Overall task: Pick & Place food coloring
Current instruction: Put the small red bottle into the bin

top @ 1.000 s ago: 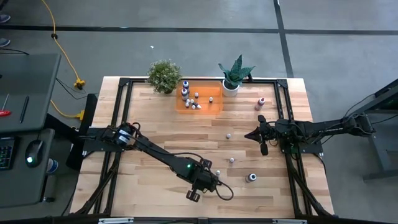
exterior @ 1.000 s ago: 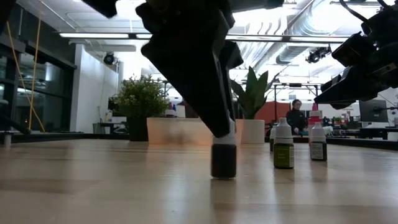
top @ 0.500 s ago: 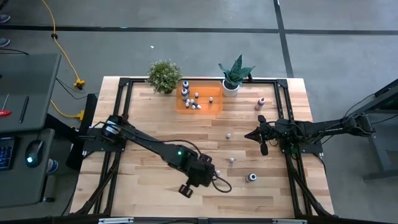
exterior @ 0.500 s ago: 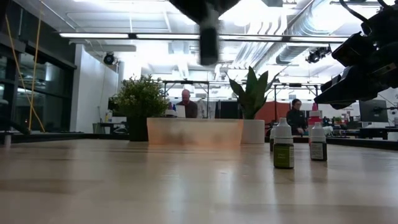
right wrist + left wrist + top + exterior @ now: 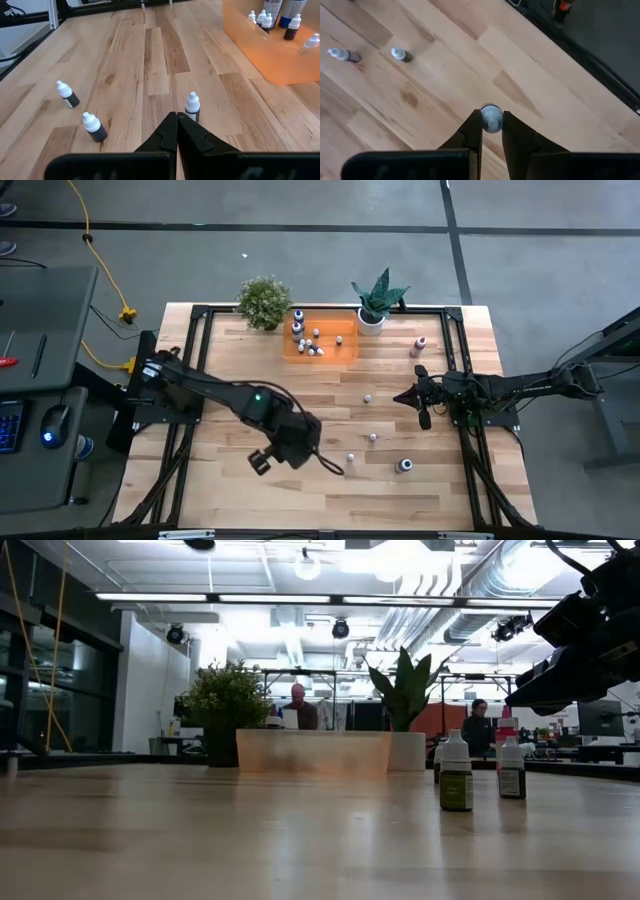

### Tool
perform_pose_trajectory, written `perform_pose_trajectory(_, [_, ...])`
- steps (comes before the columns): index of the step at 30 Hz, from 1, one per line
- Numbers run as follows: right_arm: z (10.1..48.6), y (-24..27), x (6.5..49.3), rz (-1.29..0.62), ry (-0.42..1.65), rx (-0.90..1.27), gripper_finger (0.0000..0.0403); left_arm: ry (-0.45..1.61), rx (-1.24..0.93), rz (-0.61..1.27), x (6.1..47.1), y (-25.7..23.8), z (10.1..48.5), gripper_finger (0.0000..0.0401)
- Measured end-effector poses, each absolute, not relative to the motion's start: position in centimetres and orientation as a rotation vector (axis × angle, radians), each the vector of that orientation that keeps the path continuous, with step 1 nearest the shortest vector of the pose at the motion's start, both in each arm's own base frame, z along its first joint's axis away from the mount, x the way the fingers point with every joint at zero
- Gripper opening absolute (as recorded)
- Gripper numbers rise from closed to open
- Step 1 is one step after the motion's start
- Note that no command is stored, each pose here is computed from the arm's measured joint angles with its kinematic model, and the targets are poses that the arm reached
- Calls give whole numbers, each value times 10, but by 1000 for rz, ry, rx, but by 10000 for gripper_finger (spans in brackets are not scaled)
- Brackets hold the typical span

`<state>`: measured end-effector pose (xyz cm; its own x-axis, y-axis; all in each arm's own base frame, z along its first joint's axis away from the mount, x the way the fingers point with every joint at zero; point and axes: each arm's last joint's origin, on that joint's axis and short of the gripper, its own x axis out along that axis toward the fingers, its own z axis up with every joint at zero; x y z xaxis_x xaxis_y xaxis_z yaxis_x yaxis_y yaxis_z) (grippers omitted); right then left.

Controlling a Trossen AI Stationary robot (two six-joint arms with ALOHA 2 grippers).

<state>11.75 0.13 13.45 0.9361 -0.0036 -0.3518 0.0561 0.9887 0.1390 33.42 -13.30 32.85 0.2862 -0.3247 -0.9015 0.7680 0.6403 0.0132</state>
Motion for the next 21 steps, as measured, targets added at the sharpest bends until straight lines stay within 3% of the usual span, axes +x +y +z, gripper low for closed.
perform_pose_trajectory(14, [135, 1, 117, -31, 358, 148, 0, 990, 373, -687, 292, -83, 382, 33])
perform_pose_trajectory(21, [134, 1, 117, -30, 359, 148, 0, 845, 348, -587, 277, -54, 407, 31])
